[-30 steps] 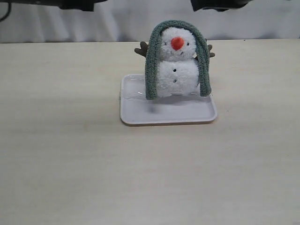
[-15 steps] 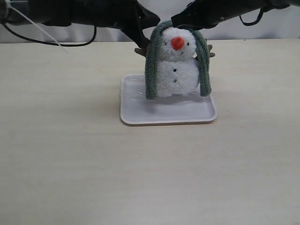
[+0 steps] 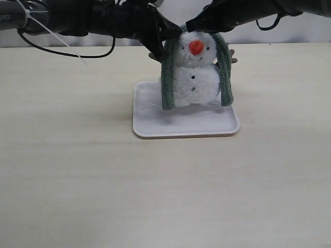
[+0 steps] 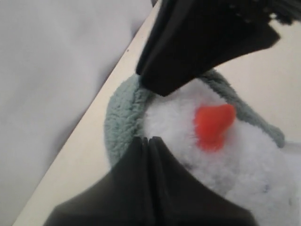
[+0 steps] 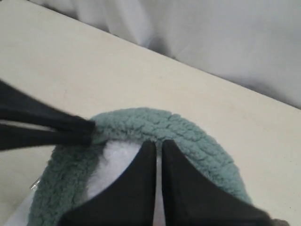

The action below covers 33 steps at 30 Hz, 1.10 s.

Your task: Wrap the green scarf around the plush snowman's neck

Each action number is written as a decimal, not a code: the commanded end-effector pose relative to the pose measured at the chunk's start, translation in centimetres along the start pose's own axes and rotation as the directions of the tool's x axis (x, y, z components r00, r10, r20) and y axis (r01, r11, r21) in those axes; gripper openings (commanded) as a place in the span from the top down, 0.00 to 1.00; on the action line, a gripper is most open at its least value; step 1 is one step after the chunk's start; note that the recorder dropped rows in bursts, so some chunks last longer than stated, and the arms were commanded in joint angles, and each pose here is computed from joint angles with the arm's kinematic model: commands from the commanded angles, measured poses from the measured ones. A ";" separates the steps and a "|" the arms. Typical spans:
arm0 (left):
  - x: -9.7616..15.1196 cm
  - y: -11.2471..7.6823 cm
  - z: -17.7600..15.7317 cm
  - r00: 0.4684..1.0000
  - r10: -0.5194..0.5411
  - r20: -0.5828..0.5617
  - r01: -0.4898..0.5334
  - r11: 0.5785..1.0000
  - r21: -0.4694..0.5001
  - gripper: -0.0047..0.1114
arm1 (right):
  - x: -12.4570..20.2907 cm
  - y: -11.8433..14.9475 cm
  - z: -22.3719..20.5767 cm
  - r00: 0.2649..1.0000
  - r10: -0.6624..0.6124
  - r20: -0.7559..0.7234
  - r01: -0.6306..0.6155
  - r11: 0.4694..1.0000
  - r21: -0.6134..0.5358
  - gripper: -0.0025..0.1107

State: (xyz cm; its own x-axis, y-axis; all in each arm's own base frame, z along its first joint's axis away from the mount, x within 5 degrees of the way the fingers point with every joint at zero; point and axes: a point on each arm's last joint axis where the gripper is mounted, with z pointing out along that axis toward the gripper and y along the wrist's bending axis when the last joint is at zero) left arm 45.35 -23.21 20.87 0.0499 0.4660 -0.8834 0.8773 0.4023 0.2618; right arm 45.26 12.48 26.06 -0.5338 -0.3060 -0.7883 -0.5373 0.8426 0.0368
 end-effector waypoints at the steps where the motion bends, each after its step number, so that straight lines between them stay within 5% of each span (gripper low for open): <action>1: -0.3 1.3 -0.4 0.999 0.004 -0.045 -0.011 0.990 -0.138 0.96 | 0.1 0.1 -0.2 0.999 -0.041 -0.029 0.040 0.999 -0.030 0.94; 22: 0.0 -0.4 1.2 0.995 0.095 -0.032 -0.097 0.993 -0.071 0.96 | 2.3 -0.1 1.6 0.985 -0.063 -0.160 0.055 0.997 -0.053 0.94; 33: 1.8 0.8 1.7 0.988 0.073 -0.133 -0.098 0.975 -0.198 0.96 | 2.9 0.9 0.9 0.962 -0.104 -0.253 0.066 0.986 -0.154 0.94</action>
State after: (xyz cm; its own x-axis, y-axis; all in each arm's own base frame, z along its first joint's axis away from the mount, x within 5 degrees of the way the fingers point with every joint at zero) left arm 46.84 -23.32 18.49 0.0248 0.5876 -0.8088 0.7640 0.5106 0.3945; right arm 44.43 12.80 23.75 -0.6128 -0.4393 -0.6569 -0.6317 0.7718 0.0731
